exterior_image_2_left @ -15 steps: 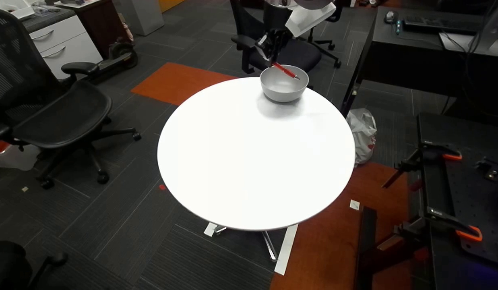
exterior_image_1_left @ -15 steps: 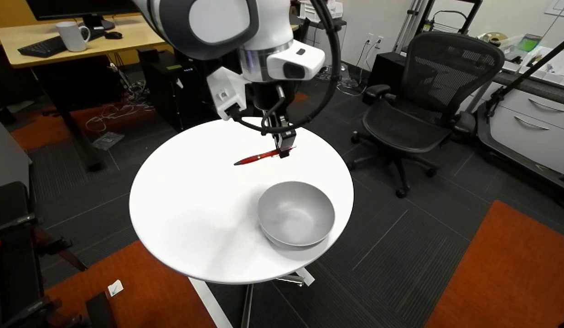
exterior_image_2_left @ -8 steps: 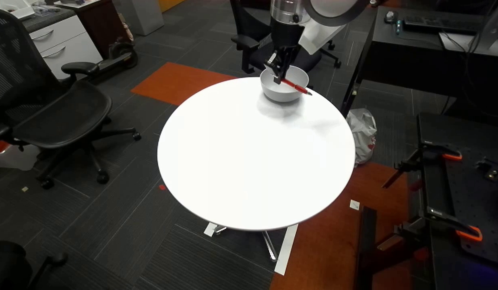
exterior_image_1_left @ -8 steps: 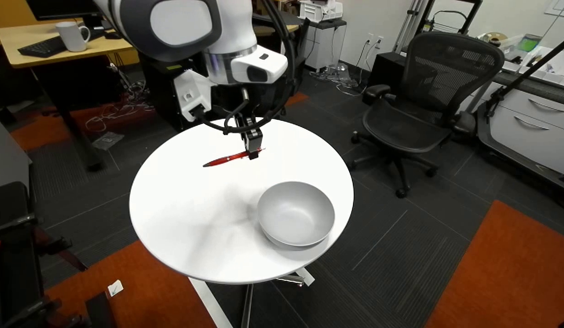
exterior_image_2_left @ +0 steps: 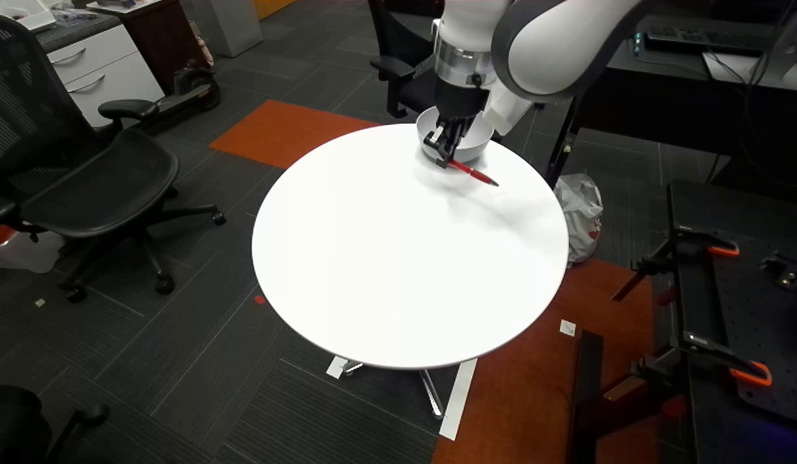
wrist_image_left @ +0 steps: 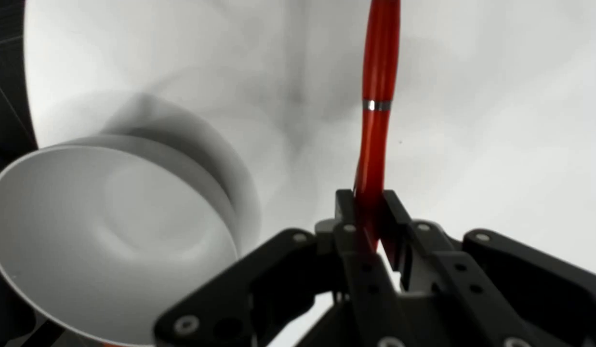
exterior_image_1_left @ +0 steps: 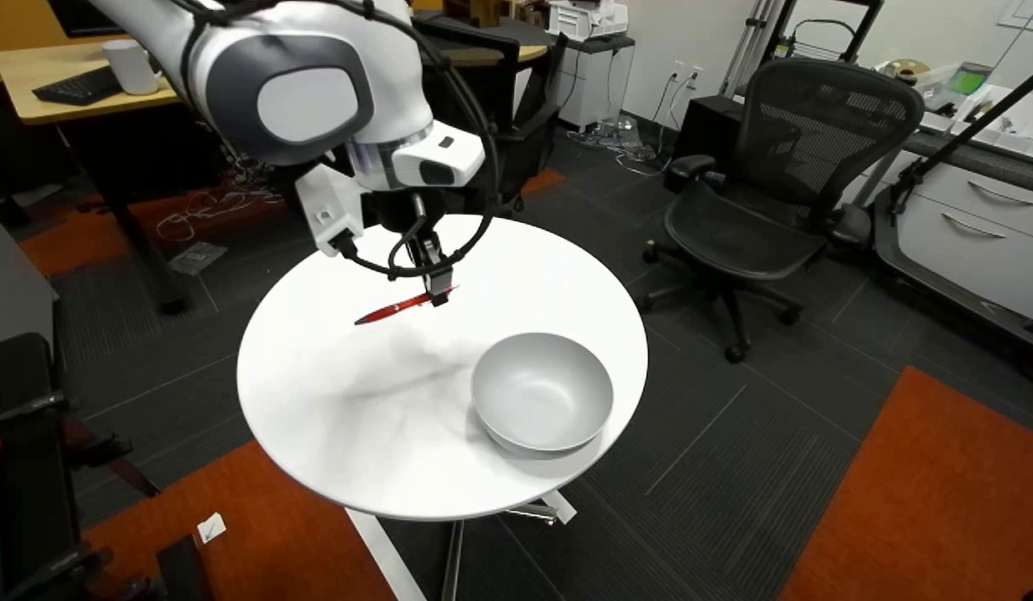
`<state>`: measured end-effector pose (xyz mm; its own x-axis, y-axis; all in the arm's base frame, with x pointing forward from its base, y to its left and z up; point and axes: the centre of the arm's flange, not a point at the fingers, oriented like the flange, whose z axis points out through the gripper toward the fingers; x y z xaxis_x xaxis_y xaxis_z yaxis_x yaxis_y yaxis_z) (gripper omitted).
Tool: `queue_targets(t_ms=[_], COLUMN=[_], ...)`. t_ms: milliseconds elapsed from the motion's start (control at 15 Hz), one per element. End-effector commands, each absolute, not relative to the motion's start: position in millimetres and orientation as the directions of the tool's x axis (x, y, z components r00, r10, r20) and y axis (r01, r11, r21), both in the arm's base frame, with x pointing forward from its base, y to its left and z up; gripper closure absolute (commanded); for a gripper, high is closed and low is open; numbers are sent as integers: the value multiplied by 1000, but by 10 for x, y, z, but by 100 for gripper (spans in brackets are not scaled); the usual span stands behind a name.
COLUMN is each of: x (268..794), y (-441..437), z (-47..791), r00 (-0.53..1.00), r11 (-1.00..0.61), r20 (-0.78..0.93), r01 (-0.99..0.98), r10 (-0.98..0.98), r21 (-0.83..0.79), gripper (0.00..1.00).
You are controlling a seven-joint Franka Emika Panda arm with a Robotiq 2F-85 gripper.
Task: Pick up the pen and put it in the bowl, remove the pen from the bowl and put it back on the table
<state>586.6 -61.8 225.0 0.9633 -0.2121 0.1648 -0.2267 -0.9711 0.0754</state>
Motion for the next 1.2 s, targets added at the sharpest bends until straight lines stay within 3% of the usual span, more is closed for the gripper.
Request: queue_targets(t_ms=[0, 400, 467, 667, 1000, 1133], x=[5893, 5870, 5867, 5861, 5704, 5637], y=[-598, -636, -632, -629, -660, -704], z=[1908, 1527, 1518, 1587, 2071, 2266], r00=[962, 954, 954, 951, 930, 918], r11=[-970, -964, -963, -963, -964, -961], r20=[162, 159, 162, 177, 275, 306], r01=[-233, -263, -264, -265, -264, -274], r10=[-221, -253, -254, -254, -243, -252], r21=[63, 41, 45, 42, 43, 29], gripper=[96, 96, 59, 45, 6, 0])
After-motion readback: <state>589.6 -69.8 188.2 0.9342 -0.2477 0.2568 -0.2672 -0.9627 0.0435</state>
